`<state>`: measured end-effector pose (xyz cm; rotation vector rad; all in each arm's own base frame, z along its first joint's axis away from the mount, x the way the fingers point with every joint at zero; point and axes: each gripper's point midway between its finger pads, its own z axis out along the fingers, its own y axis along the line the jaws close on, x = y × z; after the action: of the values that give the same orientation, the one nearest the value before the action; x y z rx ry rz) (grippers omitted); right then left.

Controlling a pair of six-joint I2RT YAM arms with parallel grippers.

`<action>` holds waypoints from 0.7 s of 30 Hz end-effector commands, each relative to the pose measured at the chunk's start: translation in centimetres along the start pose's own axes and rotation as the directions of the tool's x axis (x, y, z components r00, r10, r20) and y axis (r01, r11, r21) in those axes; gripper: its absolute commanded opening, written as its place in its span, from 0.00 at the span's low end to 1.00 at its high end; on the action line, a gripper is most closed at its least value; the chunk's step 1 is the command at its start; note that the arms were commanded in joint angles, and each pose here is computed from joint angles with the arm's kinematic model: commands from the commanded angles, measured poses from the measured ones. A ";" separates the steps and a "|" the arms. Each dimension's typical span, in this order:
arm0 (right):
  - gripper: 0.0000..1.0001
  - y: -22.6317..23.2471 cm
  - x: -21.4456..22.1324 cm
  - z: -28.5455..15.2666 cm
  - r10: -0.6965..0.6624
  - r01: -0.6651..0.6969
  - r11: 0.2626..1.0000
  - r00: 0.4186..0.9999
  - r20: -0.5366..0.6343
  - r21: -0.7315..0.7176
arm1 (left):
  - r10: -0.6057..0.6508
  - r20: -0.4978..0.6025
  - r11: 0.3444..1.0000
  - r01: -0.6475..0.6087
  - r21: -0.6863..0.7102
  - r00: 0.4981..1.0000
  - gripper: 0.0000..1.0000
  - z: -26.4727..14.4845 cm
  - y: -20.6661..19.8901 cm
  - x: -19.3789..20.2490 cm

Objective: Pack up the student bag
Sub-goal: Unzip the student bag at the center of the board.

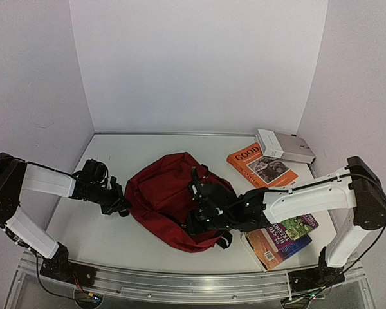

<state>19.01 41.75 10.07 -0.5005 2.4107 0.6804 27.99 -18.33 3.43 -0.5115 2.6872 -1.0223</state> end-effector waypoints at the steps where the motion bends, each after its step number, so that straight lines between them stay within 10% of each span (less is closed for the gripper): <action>1: 0.00 -0.7 -1.2 -2.9 0.074 -0.074 0.997 0.995 0.071 -0.008 | -0.034 0.120 0.999 0.039 -0.036 0.992 0.00 -1.9 1.7 -3.2; 21: 0.00 -7.6 -0.7 -6.1 0.070 -0.113 0.966 0.980 0.187 0.231 | -0.008 0.283 0.987 0.053 -0.151 0.959 0.08 -6.9 3.2 -6.1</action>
<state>20.10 36.04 12.35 -0.2608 2.3236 0.6057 28.45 -13.95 5.12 -0.6542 2.6181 -0.9816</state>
